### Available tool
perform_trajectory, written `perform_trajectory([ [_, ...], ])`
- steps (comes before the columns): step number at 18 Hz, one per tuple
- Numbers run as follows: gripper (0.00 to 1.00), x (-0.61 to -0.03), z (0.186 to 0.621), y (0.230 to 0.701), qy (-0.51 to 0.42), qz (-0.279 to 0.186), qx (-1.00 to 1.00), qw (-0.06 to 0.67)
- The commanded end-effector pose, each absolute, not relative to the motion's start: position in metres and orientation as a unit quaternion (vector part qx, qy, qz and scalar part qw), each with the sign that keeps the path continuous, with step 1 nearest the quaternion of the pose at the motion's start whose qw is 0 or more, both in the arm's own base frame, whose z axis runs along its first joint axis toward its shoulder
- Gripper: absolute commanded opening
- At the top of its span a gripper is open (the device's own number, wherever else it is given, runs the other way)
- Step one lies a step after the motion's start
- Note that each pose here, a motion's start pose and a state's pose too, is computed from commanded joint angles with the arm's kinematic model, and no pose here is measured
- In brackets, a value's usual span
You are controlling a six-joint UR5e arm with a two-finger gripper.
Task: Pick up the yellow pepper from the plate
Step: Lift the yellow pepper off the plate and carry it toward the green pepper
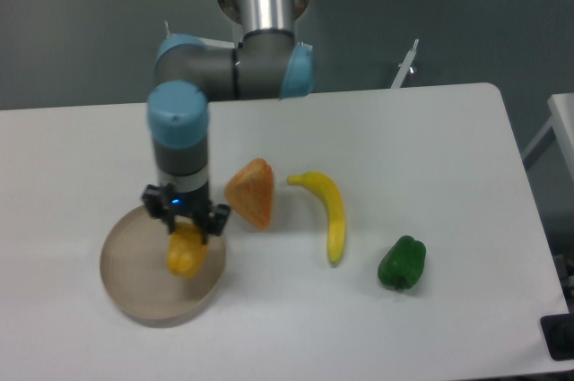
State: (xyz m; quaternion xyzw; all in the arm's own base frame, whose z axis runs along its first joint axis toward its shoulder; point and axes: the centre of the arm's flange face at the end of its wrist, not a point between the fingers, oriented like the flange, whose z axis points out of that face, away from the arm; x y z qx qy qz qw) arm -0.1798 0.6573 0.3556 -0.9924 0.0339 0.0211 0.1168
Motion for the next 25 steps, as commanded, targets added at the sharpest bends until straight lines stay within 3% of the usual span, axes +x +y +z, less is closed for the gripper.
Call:
perform_trajectory([
  [10,0.55,-0.283,0.361,0.643,0.09,0.074,-0.988,0.104],
  [25,0.55,-0.309,0.351,0.65,0.1,0.079,-0.987,0.101],
])
